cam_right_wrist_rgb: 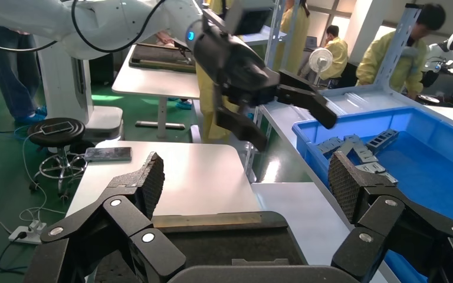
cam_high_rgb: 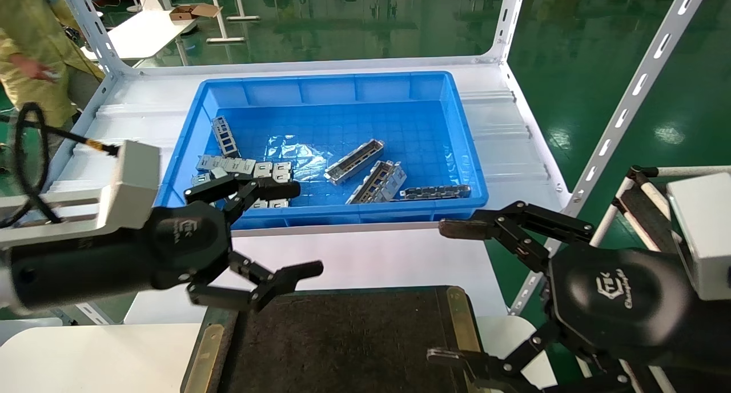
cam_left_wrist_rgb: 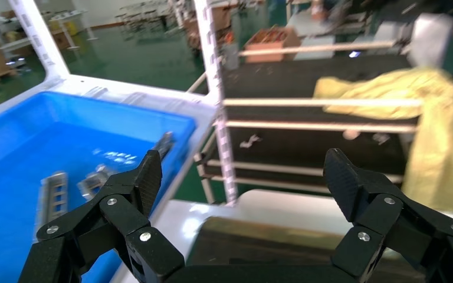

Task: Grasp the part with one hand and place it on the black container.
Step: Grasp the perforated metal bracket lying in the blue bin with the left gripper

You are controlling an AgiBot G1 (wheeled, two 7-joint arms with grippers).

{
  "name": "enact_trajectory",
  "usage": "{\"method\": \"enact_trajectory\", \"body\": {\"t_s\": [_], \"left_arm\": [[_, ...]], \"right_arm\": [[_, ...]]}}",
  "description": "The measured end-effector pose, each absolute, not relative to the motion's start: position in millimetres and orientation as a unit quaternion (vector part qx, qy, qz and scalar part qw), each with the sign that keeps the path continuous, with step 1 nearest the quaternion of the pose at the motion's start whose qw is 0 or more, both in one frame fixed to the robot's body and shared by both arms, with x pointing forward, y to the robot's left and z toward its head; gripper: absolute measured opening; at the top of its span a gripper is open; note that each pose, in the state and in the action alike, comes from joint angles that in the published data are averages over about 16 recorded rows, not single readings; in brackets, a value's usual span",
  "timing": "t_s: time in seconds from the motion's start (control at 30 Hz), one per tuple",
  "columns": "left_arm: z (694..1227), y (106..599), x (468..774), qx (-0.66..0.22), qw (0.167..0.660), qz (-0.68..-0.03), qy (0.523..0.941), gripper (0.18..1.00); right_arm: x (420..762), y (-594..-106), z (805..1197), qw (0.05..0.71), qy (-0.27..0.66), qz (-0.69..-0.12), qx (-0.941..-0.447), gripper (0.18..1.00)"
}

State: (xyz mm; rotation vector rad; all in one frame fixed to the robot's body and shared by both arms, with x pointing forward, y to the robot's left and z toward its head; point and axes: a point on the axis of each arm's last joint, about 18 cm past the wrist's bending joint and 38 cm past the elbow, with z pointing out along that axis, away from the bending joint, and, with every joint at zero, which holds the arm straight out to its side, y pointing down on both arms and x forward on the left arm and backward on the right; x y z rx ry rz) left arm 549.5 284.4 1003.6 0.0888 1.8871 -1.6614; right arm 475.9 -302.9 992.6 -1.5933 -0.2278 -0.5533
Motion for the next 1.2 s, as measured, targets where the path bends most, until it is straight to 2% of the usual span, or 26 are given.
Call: {"method": "enact_trajectory", "body": {"t_s": [0.73,1.2], "left_arm": [[1028,237,692,-0.070,0.386,-0.584,0.711,1.001],[1023,214,748,-0.139,0.431,-0.538,0.710,1.001]], "right_arm": [[476,-303,993,0.659,-0.101,-0.244,-0.704,1.001],[476,-303,993,0.659,-0.101,-0.244,-0.704,1.001]]}}
